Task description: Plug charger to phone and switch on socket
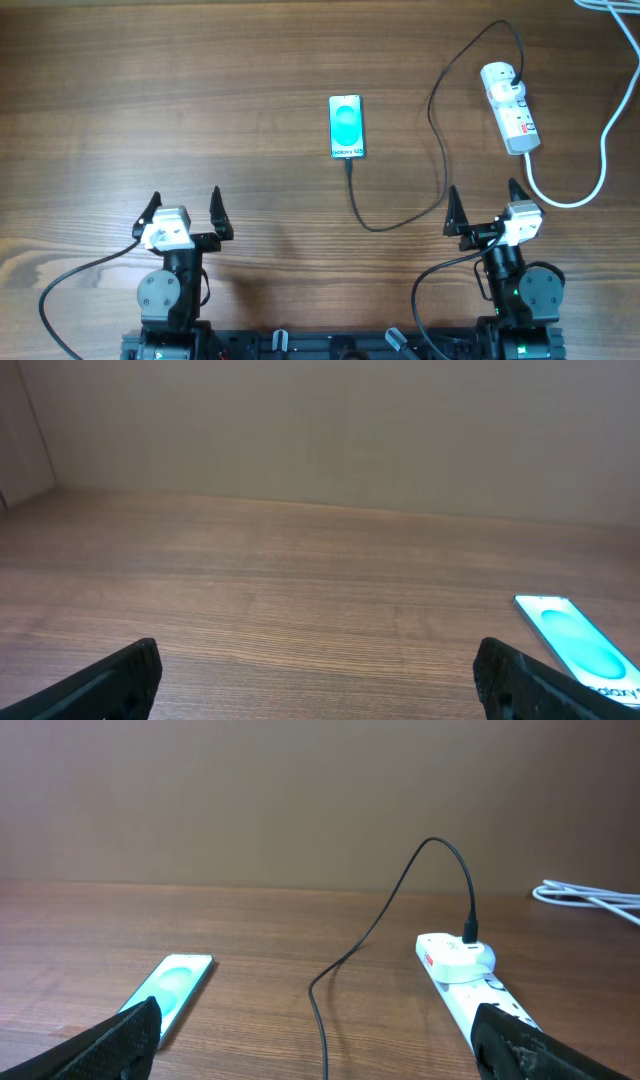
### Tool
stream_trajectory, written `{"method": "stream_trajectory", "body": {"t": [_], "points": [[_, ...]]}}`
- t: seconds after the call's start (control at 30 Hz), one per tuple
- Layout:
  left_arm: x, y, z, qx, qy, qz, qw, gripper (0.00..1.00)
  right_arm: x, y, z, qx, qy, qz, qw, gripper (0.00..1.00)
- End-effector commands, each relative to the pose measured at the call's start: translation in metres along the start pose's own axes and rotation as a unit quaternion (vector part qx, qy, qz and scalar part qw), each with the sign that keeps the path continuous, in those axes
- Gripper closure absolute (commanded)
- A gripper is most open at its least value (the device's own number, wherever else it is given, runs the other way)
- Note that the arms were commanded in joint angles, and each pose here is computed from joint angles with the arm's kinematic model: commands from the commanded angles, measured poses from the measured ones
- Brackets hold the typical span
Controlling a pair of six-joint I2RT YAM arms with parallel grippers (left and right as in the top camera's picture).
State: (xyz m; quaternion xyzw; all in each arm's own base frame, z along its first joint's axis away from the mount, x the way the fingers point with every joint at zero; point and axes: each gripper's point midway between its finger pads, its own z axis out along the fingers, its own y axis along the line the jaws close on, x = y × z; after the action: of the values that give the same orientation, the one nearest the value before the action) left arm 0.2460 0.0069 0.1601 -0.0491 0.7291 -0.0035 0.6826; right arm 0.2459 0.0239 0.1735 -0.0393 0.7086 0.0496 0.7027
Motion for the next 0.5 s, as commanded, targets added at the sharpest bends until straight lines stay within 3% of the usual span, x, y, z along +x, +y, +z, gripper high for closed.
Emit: {"method": "stream_trajectory", "body": {"t": [0.0,0.47], "points": [[0.0009,0.0032,0.0,-0.007,-0.002,0.019,1.0,0.0,-0.0024,-0.0014,-0.0006,0.005,-0.006,0.006,1.0,0.0],[0.0002,0.0011,0.0,-0.001,-0.003,0.032,0.999,0.0,-0.0024,-0.0015,-0.0006,0.006,-0.006,0.006,1.0,0.0]]}}
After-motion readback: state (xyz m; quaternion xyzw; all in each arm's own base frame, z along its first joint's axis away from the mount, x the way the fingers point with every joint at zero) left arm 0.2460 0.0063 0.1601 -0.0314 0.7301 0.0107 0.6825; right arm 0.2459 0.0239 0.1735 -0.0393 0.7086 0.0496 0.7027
